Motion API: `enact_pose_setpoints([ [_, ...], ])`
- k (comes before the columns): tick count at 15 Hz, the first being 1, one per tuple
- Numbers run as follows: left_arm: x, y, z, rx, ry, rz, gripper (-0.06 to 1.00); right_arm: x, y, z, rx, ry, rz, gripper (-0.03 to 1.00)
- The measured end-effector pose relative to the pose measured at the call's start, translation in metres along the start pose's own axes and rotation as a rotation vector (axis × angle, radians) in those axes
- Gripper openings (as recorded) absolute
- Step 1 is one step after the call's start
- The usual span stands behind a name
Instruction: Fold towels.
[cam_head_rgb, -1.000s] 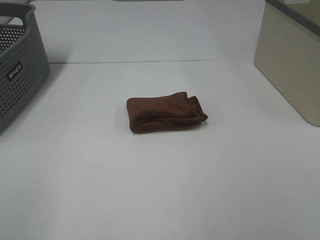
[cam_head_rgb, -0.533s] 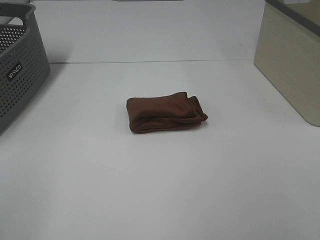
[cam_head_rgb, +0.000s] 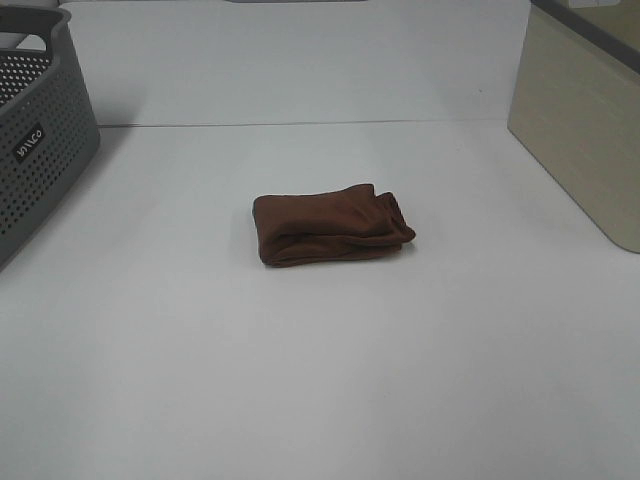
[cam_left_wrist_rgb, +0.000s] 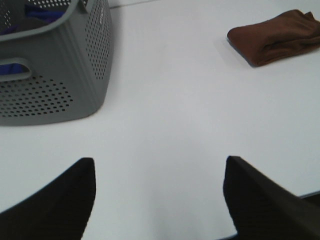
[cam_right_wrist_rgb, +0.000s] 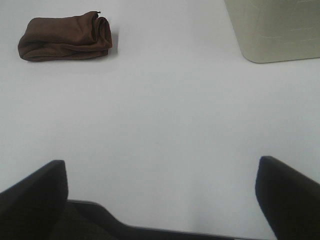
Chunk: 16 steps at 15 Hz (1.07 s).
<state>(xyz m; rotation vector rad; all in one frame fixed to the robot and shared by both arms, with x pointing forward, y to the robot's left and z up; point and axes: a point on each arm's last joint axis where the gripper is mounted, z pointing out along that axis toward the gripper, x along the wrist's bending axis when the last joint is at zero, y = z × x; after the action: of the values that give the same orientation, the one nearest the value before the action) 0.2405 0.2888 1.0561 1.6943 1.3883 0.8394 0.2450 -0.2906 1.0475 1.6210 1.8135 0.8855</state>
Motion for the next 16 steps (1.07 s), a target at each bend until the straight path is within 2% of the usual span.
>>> enact_pose_setpoints([
  [2,-0.001,-0.004,-0.008,-0.055,0.005,0.008,0.69,0.001,-0.003,-0.004,-0.032,0.0,-0.002,0.96],
  [5,-0.002,-0.004,-0.008,-0.056,0.005,0.007,0.69,0.002,-0.012,-0.013,-0.116,-0.002,-0.009,0.96],
  [16,-0.002,-0.004,-0.008,-0.056,0.005,0.007,0.69,0.002,-0.013,-0.013,-0.123,-0.003,-0.009,0.96],
])
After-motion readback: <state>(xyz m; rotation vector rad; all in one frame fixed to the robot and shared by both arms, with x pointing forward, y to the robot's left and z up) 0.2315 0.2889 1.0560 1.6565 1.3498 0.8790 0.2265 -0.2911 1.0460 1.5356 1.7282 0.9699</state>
